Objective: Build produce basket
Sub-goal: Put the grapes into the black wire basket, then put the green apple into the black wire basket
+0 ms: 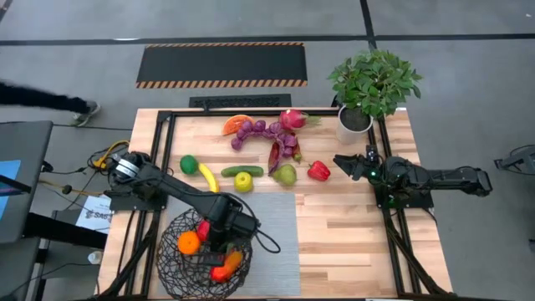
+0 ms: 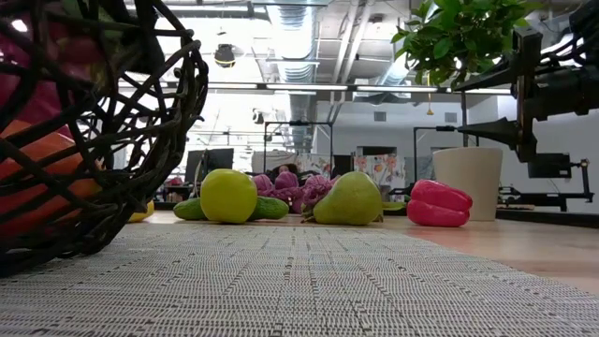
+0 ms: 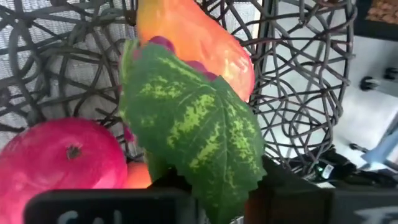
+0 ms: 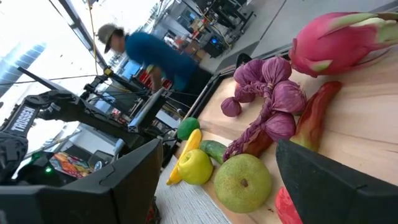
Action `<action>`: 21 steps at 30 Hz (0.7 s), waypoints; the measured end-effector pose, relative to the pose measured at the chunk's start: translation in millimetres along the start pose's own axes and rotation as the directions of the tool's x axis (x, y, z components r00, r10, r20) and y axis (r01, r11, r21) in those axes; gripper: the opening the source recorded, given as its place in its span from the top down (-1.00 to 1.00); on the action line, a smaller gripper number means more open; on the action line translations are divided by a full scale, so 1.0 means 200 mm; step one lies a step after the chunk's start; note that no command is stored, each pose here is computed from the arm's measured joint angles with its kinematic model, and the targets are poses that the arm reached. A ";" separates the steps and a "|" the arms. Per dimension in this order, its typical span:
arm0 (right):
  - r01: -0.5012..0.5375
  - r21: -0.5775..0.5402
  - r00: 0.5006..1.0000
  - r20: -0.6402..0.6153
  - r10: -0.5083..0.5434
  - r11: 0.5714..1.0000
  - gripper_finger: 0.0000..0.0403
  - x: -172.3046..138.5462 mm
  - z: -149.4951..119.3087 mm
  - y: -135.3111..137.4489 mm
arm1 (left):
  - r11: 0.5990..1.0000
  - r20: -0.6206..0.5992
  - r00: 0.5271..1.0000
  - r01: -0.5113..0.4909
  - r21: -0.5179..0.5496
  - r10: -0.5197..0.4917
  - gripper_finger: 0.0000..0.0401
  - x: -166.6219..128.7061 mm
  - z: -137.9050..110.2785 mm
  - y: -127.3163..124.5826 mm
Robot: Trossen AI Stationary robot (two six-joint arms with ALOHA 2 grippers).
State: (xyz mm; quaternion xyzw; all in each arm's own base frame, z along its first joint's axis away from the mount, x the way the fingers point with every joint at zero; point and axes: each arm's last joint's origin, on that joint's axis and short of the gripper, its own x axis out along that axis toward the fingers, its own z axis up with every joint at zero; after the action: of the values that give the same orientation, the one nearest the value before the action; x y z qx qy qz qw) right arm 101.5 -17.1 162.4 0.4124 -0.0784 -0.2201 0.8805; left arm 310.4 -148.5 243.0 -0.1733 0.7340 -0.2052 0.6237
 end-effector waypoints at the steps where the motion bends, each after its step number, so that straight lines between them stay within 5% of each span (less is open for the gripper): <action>1: 0.000 0.000 1.000 0.000 0.000 1.000 -0.66 0.00 0.00 0.00 | 1.000 0.000 1.000 0.007 -0.006 -0.007 0.65 0.00 0.00 0.01; 9: 0.000 -0.003 1.000 0.000 0.000 1.000 -0.66 0.00 0.00 0.00 | 0.994 0.068 0.997 -0.025 -0.106 0.033 0.36 -0.09 0.02 0.09; 21: 0.000 -0.003 1.000 0.000 0.000 1.000 -0.66 0.00 0.00 0.00 | 0.982 0.149 0.988 0.067 -0.178 -0.040 -0.21 -0.29 -0.01 0.23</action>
State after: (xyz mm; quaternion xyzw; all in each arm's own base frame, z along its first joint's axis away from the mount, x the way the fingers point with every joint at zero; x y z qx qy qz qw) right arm 101.5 -17.1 162.4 0.4109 -0.0781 -0.2203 0.8812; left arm 318.7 -79.9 268.4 -0.2639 0.6975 -0.1407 0.6513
